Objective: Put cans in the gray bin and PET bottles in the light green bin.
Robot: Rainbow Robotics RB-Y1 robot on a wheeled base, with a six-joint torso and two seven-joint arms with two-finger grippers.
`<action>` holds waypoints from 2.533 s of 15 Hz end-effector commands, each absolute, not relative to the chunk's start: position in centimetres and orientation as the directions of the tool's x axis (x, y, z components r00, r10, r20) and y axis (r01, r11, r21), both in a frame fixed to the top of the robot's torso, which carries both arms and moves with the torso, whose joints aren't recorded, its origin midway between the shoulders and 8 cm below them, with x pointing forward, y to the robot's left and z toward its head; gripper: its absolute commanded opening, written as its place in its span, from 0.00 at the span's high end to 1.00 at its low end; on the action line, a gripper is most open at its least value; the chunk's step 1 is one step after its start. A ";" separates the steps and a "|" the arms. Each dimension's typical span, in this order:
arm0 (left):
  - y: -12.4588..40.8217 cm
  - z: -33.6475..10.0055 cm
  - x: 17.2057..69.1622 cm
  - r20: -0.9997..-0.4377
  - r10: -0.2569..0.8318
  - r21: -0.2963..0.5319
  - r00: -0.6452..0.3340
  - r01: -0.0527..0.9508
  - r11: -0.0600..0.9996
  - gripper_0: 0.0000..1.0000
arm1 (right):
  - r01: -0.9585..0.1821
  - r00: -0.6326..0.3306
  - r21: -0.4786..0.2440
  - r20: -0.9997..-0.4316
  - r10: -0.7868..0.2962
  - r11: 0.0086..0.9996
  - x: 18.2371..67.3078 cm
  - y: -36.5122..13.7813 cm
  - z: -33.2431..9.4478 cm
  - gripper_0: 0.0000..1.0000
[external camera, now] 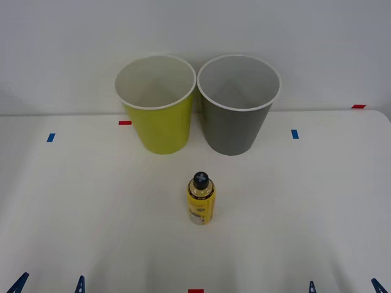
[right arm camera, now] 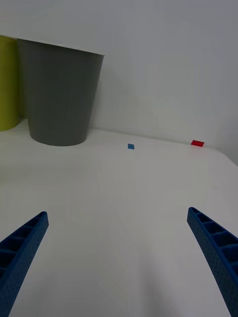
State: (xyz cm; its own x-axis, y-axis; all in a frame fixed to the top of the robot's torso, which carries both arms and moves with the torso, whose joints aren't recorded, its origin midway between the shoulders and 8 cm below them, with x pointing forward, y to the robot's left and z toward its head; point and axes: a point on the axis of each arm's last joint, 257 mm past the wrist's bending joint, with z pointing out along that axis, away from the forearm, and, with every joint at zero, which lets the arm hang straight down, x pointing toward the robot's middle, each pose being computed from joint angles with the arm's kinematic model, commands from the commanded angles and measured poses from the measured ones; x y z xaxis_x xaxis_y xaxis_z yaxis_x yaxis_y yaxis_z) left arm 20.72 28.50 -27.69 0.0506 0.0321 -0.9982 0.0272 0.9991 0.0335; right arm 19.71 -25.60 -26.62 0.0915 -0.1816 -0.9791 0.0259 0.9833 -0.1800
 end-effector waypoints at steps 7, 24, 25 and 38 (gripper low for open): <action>28.5 -27.7 20.7 -0.998 0.032 0.034 0.051 0.027 0.999 0.00 | 0.026 0.092 -0.180 -0.979 -0.182 0.983 19.7 -25.6 -26.6 0.03; 28.5 -27.7 20.7 -0.998 0.032 0.034 0.051 0.027 0.999 0.00 | 0.026 0.092 -0.180 -0.979 -0.182 0.983 19.7 -25.6 -26.6 0.02; 28.5 -27.7 20.7 -0.998 0.032 0.034 0.051 0.027 0.999 0.00 | 0.026 0.092 -0.180 -0.979 -0.182 0.983 19.7 -25.6 -26.6 0.03; 28.5 -27.7 20.7 -0.998 0.032 0.034 0.051 0.027 0.999 0.00 | 0.026 0.092 -0.180 -0.979 -0.182 0.983 19.7 -25.6 -26.6 0.03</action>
State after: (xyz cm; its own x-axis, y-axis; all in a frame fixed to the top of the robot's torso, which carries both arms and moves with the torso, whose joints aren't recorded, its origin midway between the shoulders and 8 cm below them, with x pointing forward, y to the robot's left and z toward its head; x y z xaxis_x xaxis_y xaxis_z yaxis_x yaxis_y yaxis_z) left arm 20.72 28.50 -27.69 0.0506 0.0321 -0.9982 0.0272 0.9991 0.0335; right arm 19.71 -25.60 -26.62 0.0915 -0.1816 -0.9791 0.0259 0.9833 -0.1800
